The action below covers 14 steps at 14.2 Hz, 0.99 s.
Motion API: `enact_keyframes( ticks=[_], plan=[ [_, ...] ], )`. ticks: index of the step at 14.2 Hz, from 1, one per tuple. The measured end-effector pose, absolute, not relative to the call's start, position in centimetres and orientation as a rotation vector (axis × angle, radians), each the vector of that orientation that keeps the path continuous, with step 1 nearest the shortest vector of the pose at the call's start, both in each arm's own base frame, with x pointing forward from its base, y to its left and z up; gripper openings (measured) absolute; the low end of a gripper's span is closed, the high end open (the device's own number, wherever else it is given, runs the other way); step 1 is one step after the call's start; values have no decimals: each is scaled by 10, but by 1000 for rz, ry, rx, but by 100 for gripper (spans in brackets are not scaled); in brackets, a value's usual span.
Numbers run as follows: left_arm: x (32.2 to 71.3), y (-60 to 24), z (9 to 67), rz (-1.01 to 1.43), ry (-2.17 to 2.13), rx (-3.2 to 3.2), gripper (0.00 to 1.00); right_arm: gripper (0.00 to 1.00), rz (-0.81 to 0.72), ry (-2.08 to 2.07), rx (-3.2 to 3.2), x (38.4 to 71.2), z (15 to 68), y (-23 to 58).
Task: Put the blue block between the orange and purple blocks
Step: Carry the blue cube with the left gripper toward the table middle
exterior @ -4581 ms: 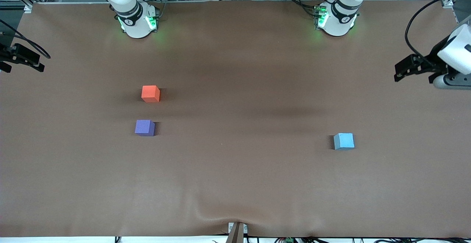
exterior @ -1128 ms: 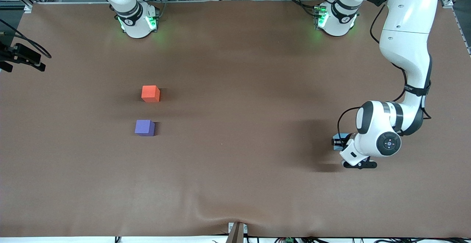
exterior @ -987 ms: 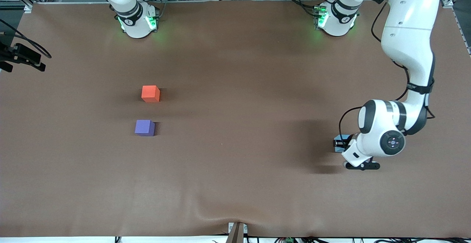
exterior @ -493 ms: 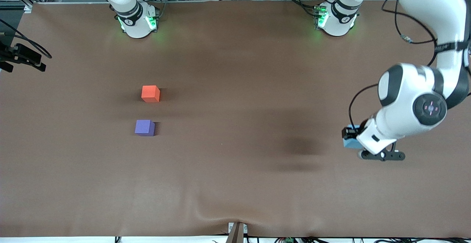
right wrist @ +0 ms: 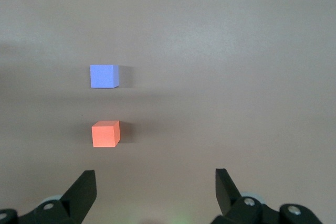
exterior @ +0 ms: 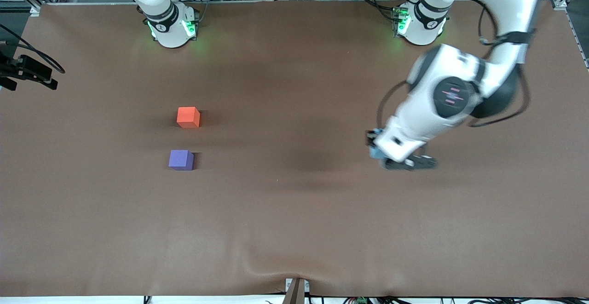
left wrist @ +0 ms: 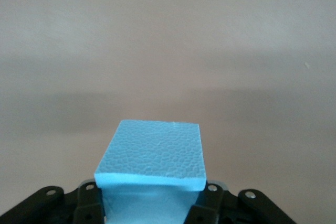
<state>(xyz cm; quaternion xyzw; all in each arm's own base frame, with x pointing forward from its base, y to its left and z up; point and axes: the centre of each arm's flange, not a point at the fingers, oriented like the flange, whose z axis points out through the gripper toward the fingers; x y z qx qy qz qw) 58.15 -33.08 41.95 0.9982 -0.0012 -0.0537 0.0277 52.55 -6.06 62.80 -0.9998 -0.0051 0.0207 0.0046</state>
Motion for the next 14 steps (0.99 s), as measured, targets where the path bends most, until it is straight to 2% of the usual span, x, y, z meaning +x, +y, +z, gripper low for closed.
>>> enact_keyframes(
  ticks=[2, 6, 10, 14],
  plan=[
    [557, -384, 403, -201, -16, 3087, 55, 100, 66, -16, -3132, 526, 628, -61],
    [533, -466, 352, -255, -10, 3073, 55, 100, 72, -16, -3131, 527, 626, -60],
    [487, -549, 294, -189, -26, 3044, 55, 100, 79, -16, -3131, 528, 623, -61],
    [450, -590, 248, -104, -118, 3055, 55, 100, 85, -15, -3130, 529, 621, -61]
  ],
)
